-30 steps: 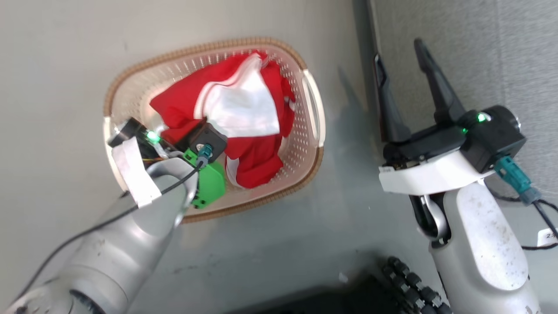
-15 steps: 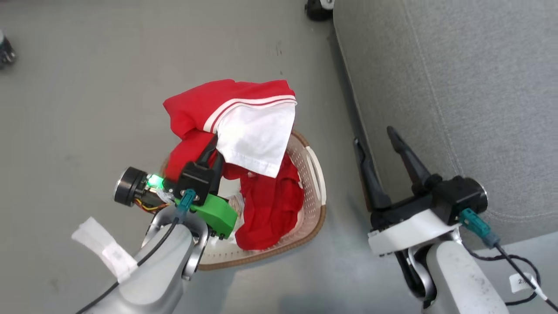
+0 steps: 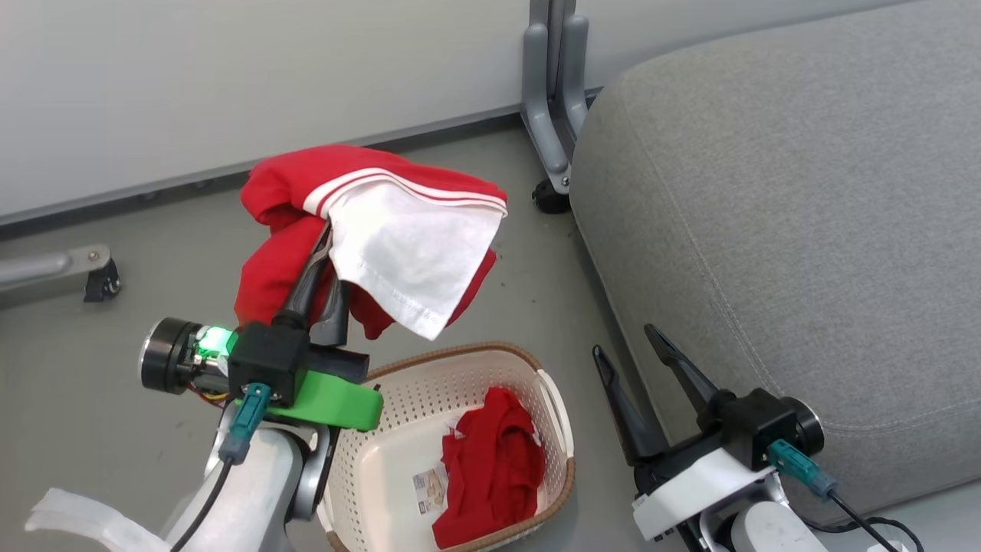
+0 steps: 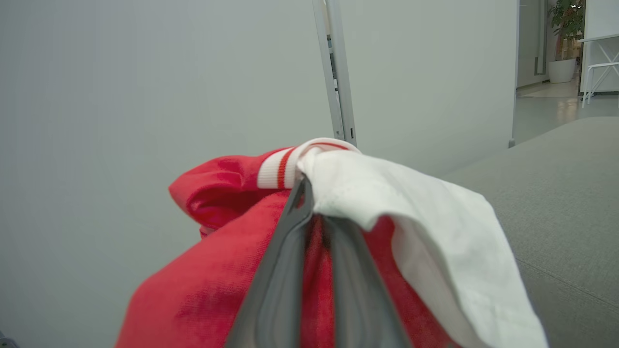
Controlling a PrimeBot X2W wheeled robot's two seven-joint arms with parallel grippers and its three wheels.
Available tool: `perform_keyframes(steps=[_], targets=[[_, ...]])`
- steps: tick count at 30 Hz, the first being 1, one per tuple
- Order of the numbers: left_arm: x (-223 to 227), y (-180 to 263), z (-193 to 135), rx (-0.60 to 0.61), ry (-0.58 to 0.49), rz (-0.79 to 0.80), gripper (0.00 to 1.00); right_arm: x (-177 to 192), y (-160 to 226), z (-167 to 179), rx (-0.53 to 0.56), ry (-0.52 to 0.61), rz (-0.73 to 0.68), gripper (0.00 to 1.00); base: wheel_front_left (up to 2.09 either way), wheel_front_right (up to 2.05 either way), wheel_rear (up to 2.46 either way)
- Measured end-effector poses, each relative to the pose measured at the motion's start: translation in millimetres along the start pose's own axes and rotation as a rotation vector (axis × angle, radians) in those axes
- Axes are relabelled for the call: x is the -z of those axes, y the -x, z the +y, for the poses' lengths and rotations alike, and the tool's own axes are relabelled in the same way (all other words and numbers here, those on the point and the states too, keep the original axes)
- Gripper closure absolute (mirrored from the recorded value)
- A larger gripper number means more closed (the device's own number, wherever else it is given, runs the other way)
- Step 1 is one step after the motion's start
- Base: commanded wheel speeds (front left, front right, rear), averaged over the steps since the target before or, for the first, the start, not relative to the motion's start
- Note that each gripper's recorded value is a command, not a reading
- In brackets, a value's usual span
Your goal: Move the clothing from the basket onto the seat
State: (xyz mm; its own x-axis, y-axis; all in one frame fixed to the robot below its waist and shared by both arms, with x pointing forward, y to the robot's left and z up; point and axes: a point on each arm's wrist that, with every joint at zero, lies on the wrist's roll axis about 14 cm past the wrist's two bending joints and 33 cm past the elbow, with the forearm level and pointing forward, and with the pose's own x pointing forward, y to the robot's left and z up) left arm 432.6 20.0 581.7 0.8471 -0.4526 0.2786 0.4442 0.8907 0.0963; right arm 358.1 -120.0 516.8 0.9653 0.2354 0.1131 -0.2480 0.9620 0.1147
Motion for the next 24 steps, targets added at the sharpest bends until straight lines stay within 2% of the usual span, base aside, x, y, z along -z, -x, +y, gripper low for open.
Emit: perform_keyframes(steps=[4, 8, 17, 24], targets=[[-36.4, -2.3, -6.6, 0.019, -0.013, -0.096, 1.0, -13.7, 7.6, 4.3, -0.005, 0.006, -0.041, 0.0, 0.0, 0.0, 0.0], [-53.0, -3.9, -17.3, 0.048, -0.011, -0.143, 1.0, -23.7, 10.9, 4.8, -0.003, 0.012, -0.071, 0.0, 0.0, 0.0, 0.0], [-46.4, -2.0, -33.7, 0.108, 0.0, -0.126, 1.0, -33.8, 5.1, 12.9, -0.047, 0.054, -0.099, 0.0, 0.0, 0.0, 0.0], [-32.7, 3.2, -48.5, 0.153, 0.018, -0.084, 1.0, -43.0, 0.5, 22.4, -0.112, 0.176, -0.119, 0.0, 0.0, 0.0, 0.0]])
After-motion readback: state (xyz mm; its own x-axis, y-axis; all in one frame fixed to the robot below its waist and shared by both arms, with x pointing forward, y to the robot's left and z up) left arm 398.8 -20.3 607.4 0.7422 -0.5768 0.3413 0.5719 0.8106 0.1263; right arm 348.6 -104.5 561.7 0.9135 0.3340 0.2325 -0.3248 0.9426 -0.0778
